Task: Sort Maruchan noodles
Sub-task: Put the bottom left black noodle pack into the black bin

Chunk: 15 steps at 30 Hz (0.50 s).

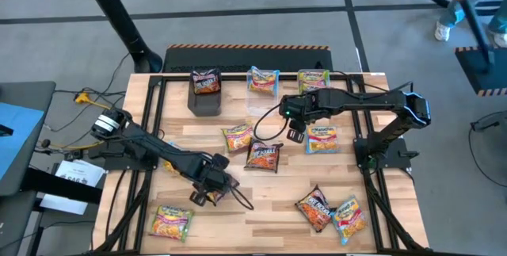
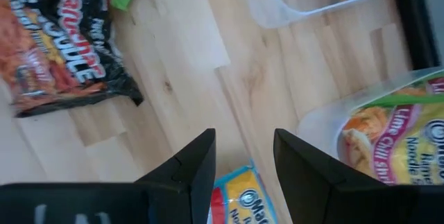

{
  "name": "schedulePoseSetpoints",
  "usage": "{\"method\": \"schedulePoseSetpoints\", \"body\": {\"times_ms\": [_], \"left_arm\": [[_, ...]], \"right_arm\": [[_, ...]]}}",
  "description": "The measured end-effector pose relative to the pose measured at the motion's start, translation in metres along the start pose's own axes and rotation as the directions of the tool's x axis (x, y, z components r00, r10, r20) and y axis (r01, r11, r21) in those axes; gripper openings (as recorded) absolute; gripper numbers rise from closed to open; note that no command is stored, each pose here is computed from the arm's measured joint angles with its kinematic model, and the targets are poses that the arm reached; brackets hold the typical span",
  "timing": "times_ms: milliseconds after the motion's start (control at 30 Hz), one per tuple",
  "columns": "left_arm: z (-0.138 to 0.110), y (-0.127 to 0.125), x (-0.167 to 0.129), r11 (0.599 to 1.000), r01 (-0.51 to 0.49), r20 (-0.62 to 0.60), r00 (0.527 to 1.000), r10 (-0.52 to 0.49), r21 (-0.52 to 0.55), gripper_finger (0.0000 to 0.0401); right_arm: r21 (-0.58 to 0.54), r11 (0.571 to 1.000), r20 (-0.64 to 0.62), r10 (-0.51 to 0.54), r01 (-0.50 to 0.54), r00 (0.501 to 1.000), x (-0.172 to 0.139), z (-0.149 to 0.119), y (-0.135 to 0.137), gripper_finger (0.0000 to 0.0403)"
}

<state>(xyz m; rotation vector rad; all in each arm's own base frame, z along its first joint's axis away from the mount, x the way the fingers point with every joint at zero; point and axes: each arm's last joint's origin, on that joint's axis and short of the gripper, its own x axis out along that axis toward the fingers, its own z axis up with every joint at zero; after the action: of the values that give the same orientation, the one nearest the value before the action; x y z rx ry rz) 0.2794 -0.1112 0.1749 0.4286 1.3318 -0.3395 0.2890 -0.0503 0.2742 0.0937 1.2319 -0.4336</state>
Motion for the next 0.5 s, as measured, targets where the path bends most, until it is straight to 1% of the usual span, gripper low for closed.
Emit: {"method": "schedulePoseSetpoints", "body": {"times_ms": [33,100,167,267,333,433,500], "left_arm": [[0.001,-0.001,-0.001,1.0,-0.011,-0.002,1.0,0.011,0.022,0.0],[0.005,0.0,-0.005,0.999,-0.031,0.006,0.999,0.031,0.023,0.0],[0.01,0.001,-0.01,0.999,-0.037,0.017,0.999,0.037,-0.016,0.0],[0.02,0.005,-0.021,0.997,-0.045,0.064,0.997,0.049,-0.068,0.0],[0.022,0.008,-0.026,0.993,-0.043,0.06,0.997,0.05,-0.107,0.0],[0.023,0.012,-0.031,0.986,-0.012,0.059,0.998,0.022,-0.167,0.0],[0.024,0.014,-0.032,0.979,0.028,0.066,0.998,-0.015,-0.202,0.0001]], "right_arm": [[0.001,1.0,0.0,0.0,0.0,1.0,0.0,0.0,0.0,0.0171],[0.008,1.0,0.0,0.0,0.0,1.0,0.0,0.0,0.0,0.0171],[0.008,1.0,0.0,0.0,0.0,1.0,0.0,0.0,0.0,0.0171],[0.007,1.0,0.0,0.0,0.0,1.0,0.0,0.0,0.0,0.0171],[0.008,1.0,0.001,0.001,-0.001,1.0,0.0,0.0,0.0,0.0171],[0.008,1.0,0.0,0.0,0.0,1.0,0.0,0.0,0.0,0.0171],[0.008,1.0,0.0,0.0,0.0,1.0,0.0,0.0,0.0,0.0171]]}}
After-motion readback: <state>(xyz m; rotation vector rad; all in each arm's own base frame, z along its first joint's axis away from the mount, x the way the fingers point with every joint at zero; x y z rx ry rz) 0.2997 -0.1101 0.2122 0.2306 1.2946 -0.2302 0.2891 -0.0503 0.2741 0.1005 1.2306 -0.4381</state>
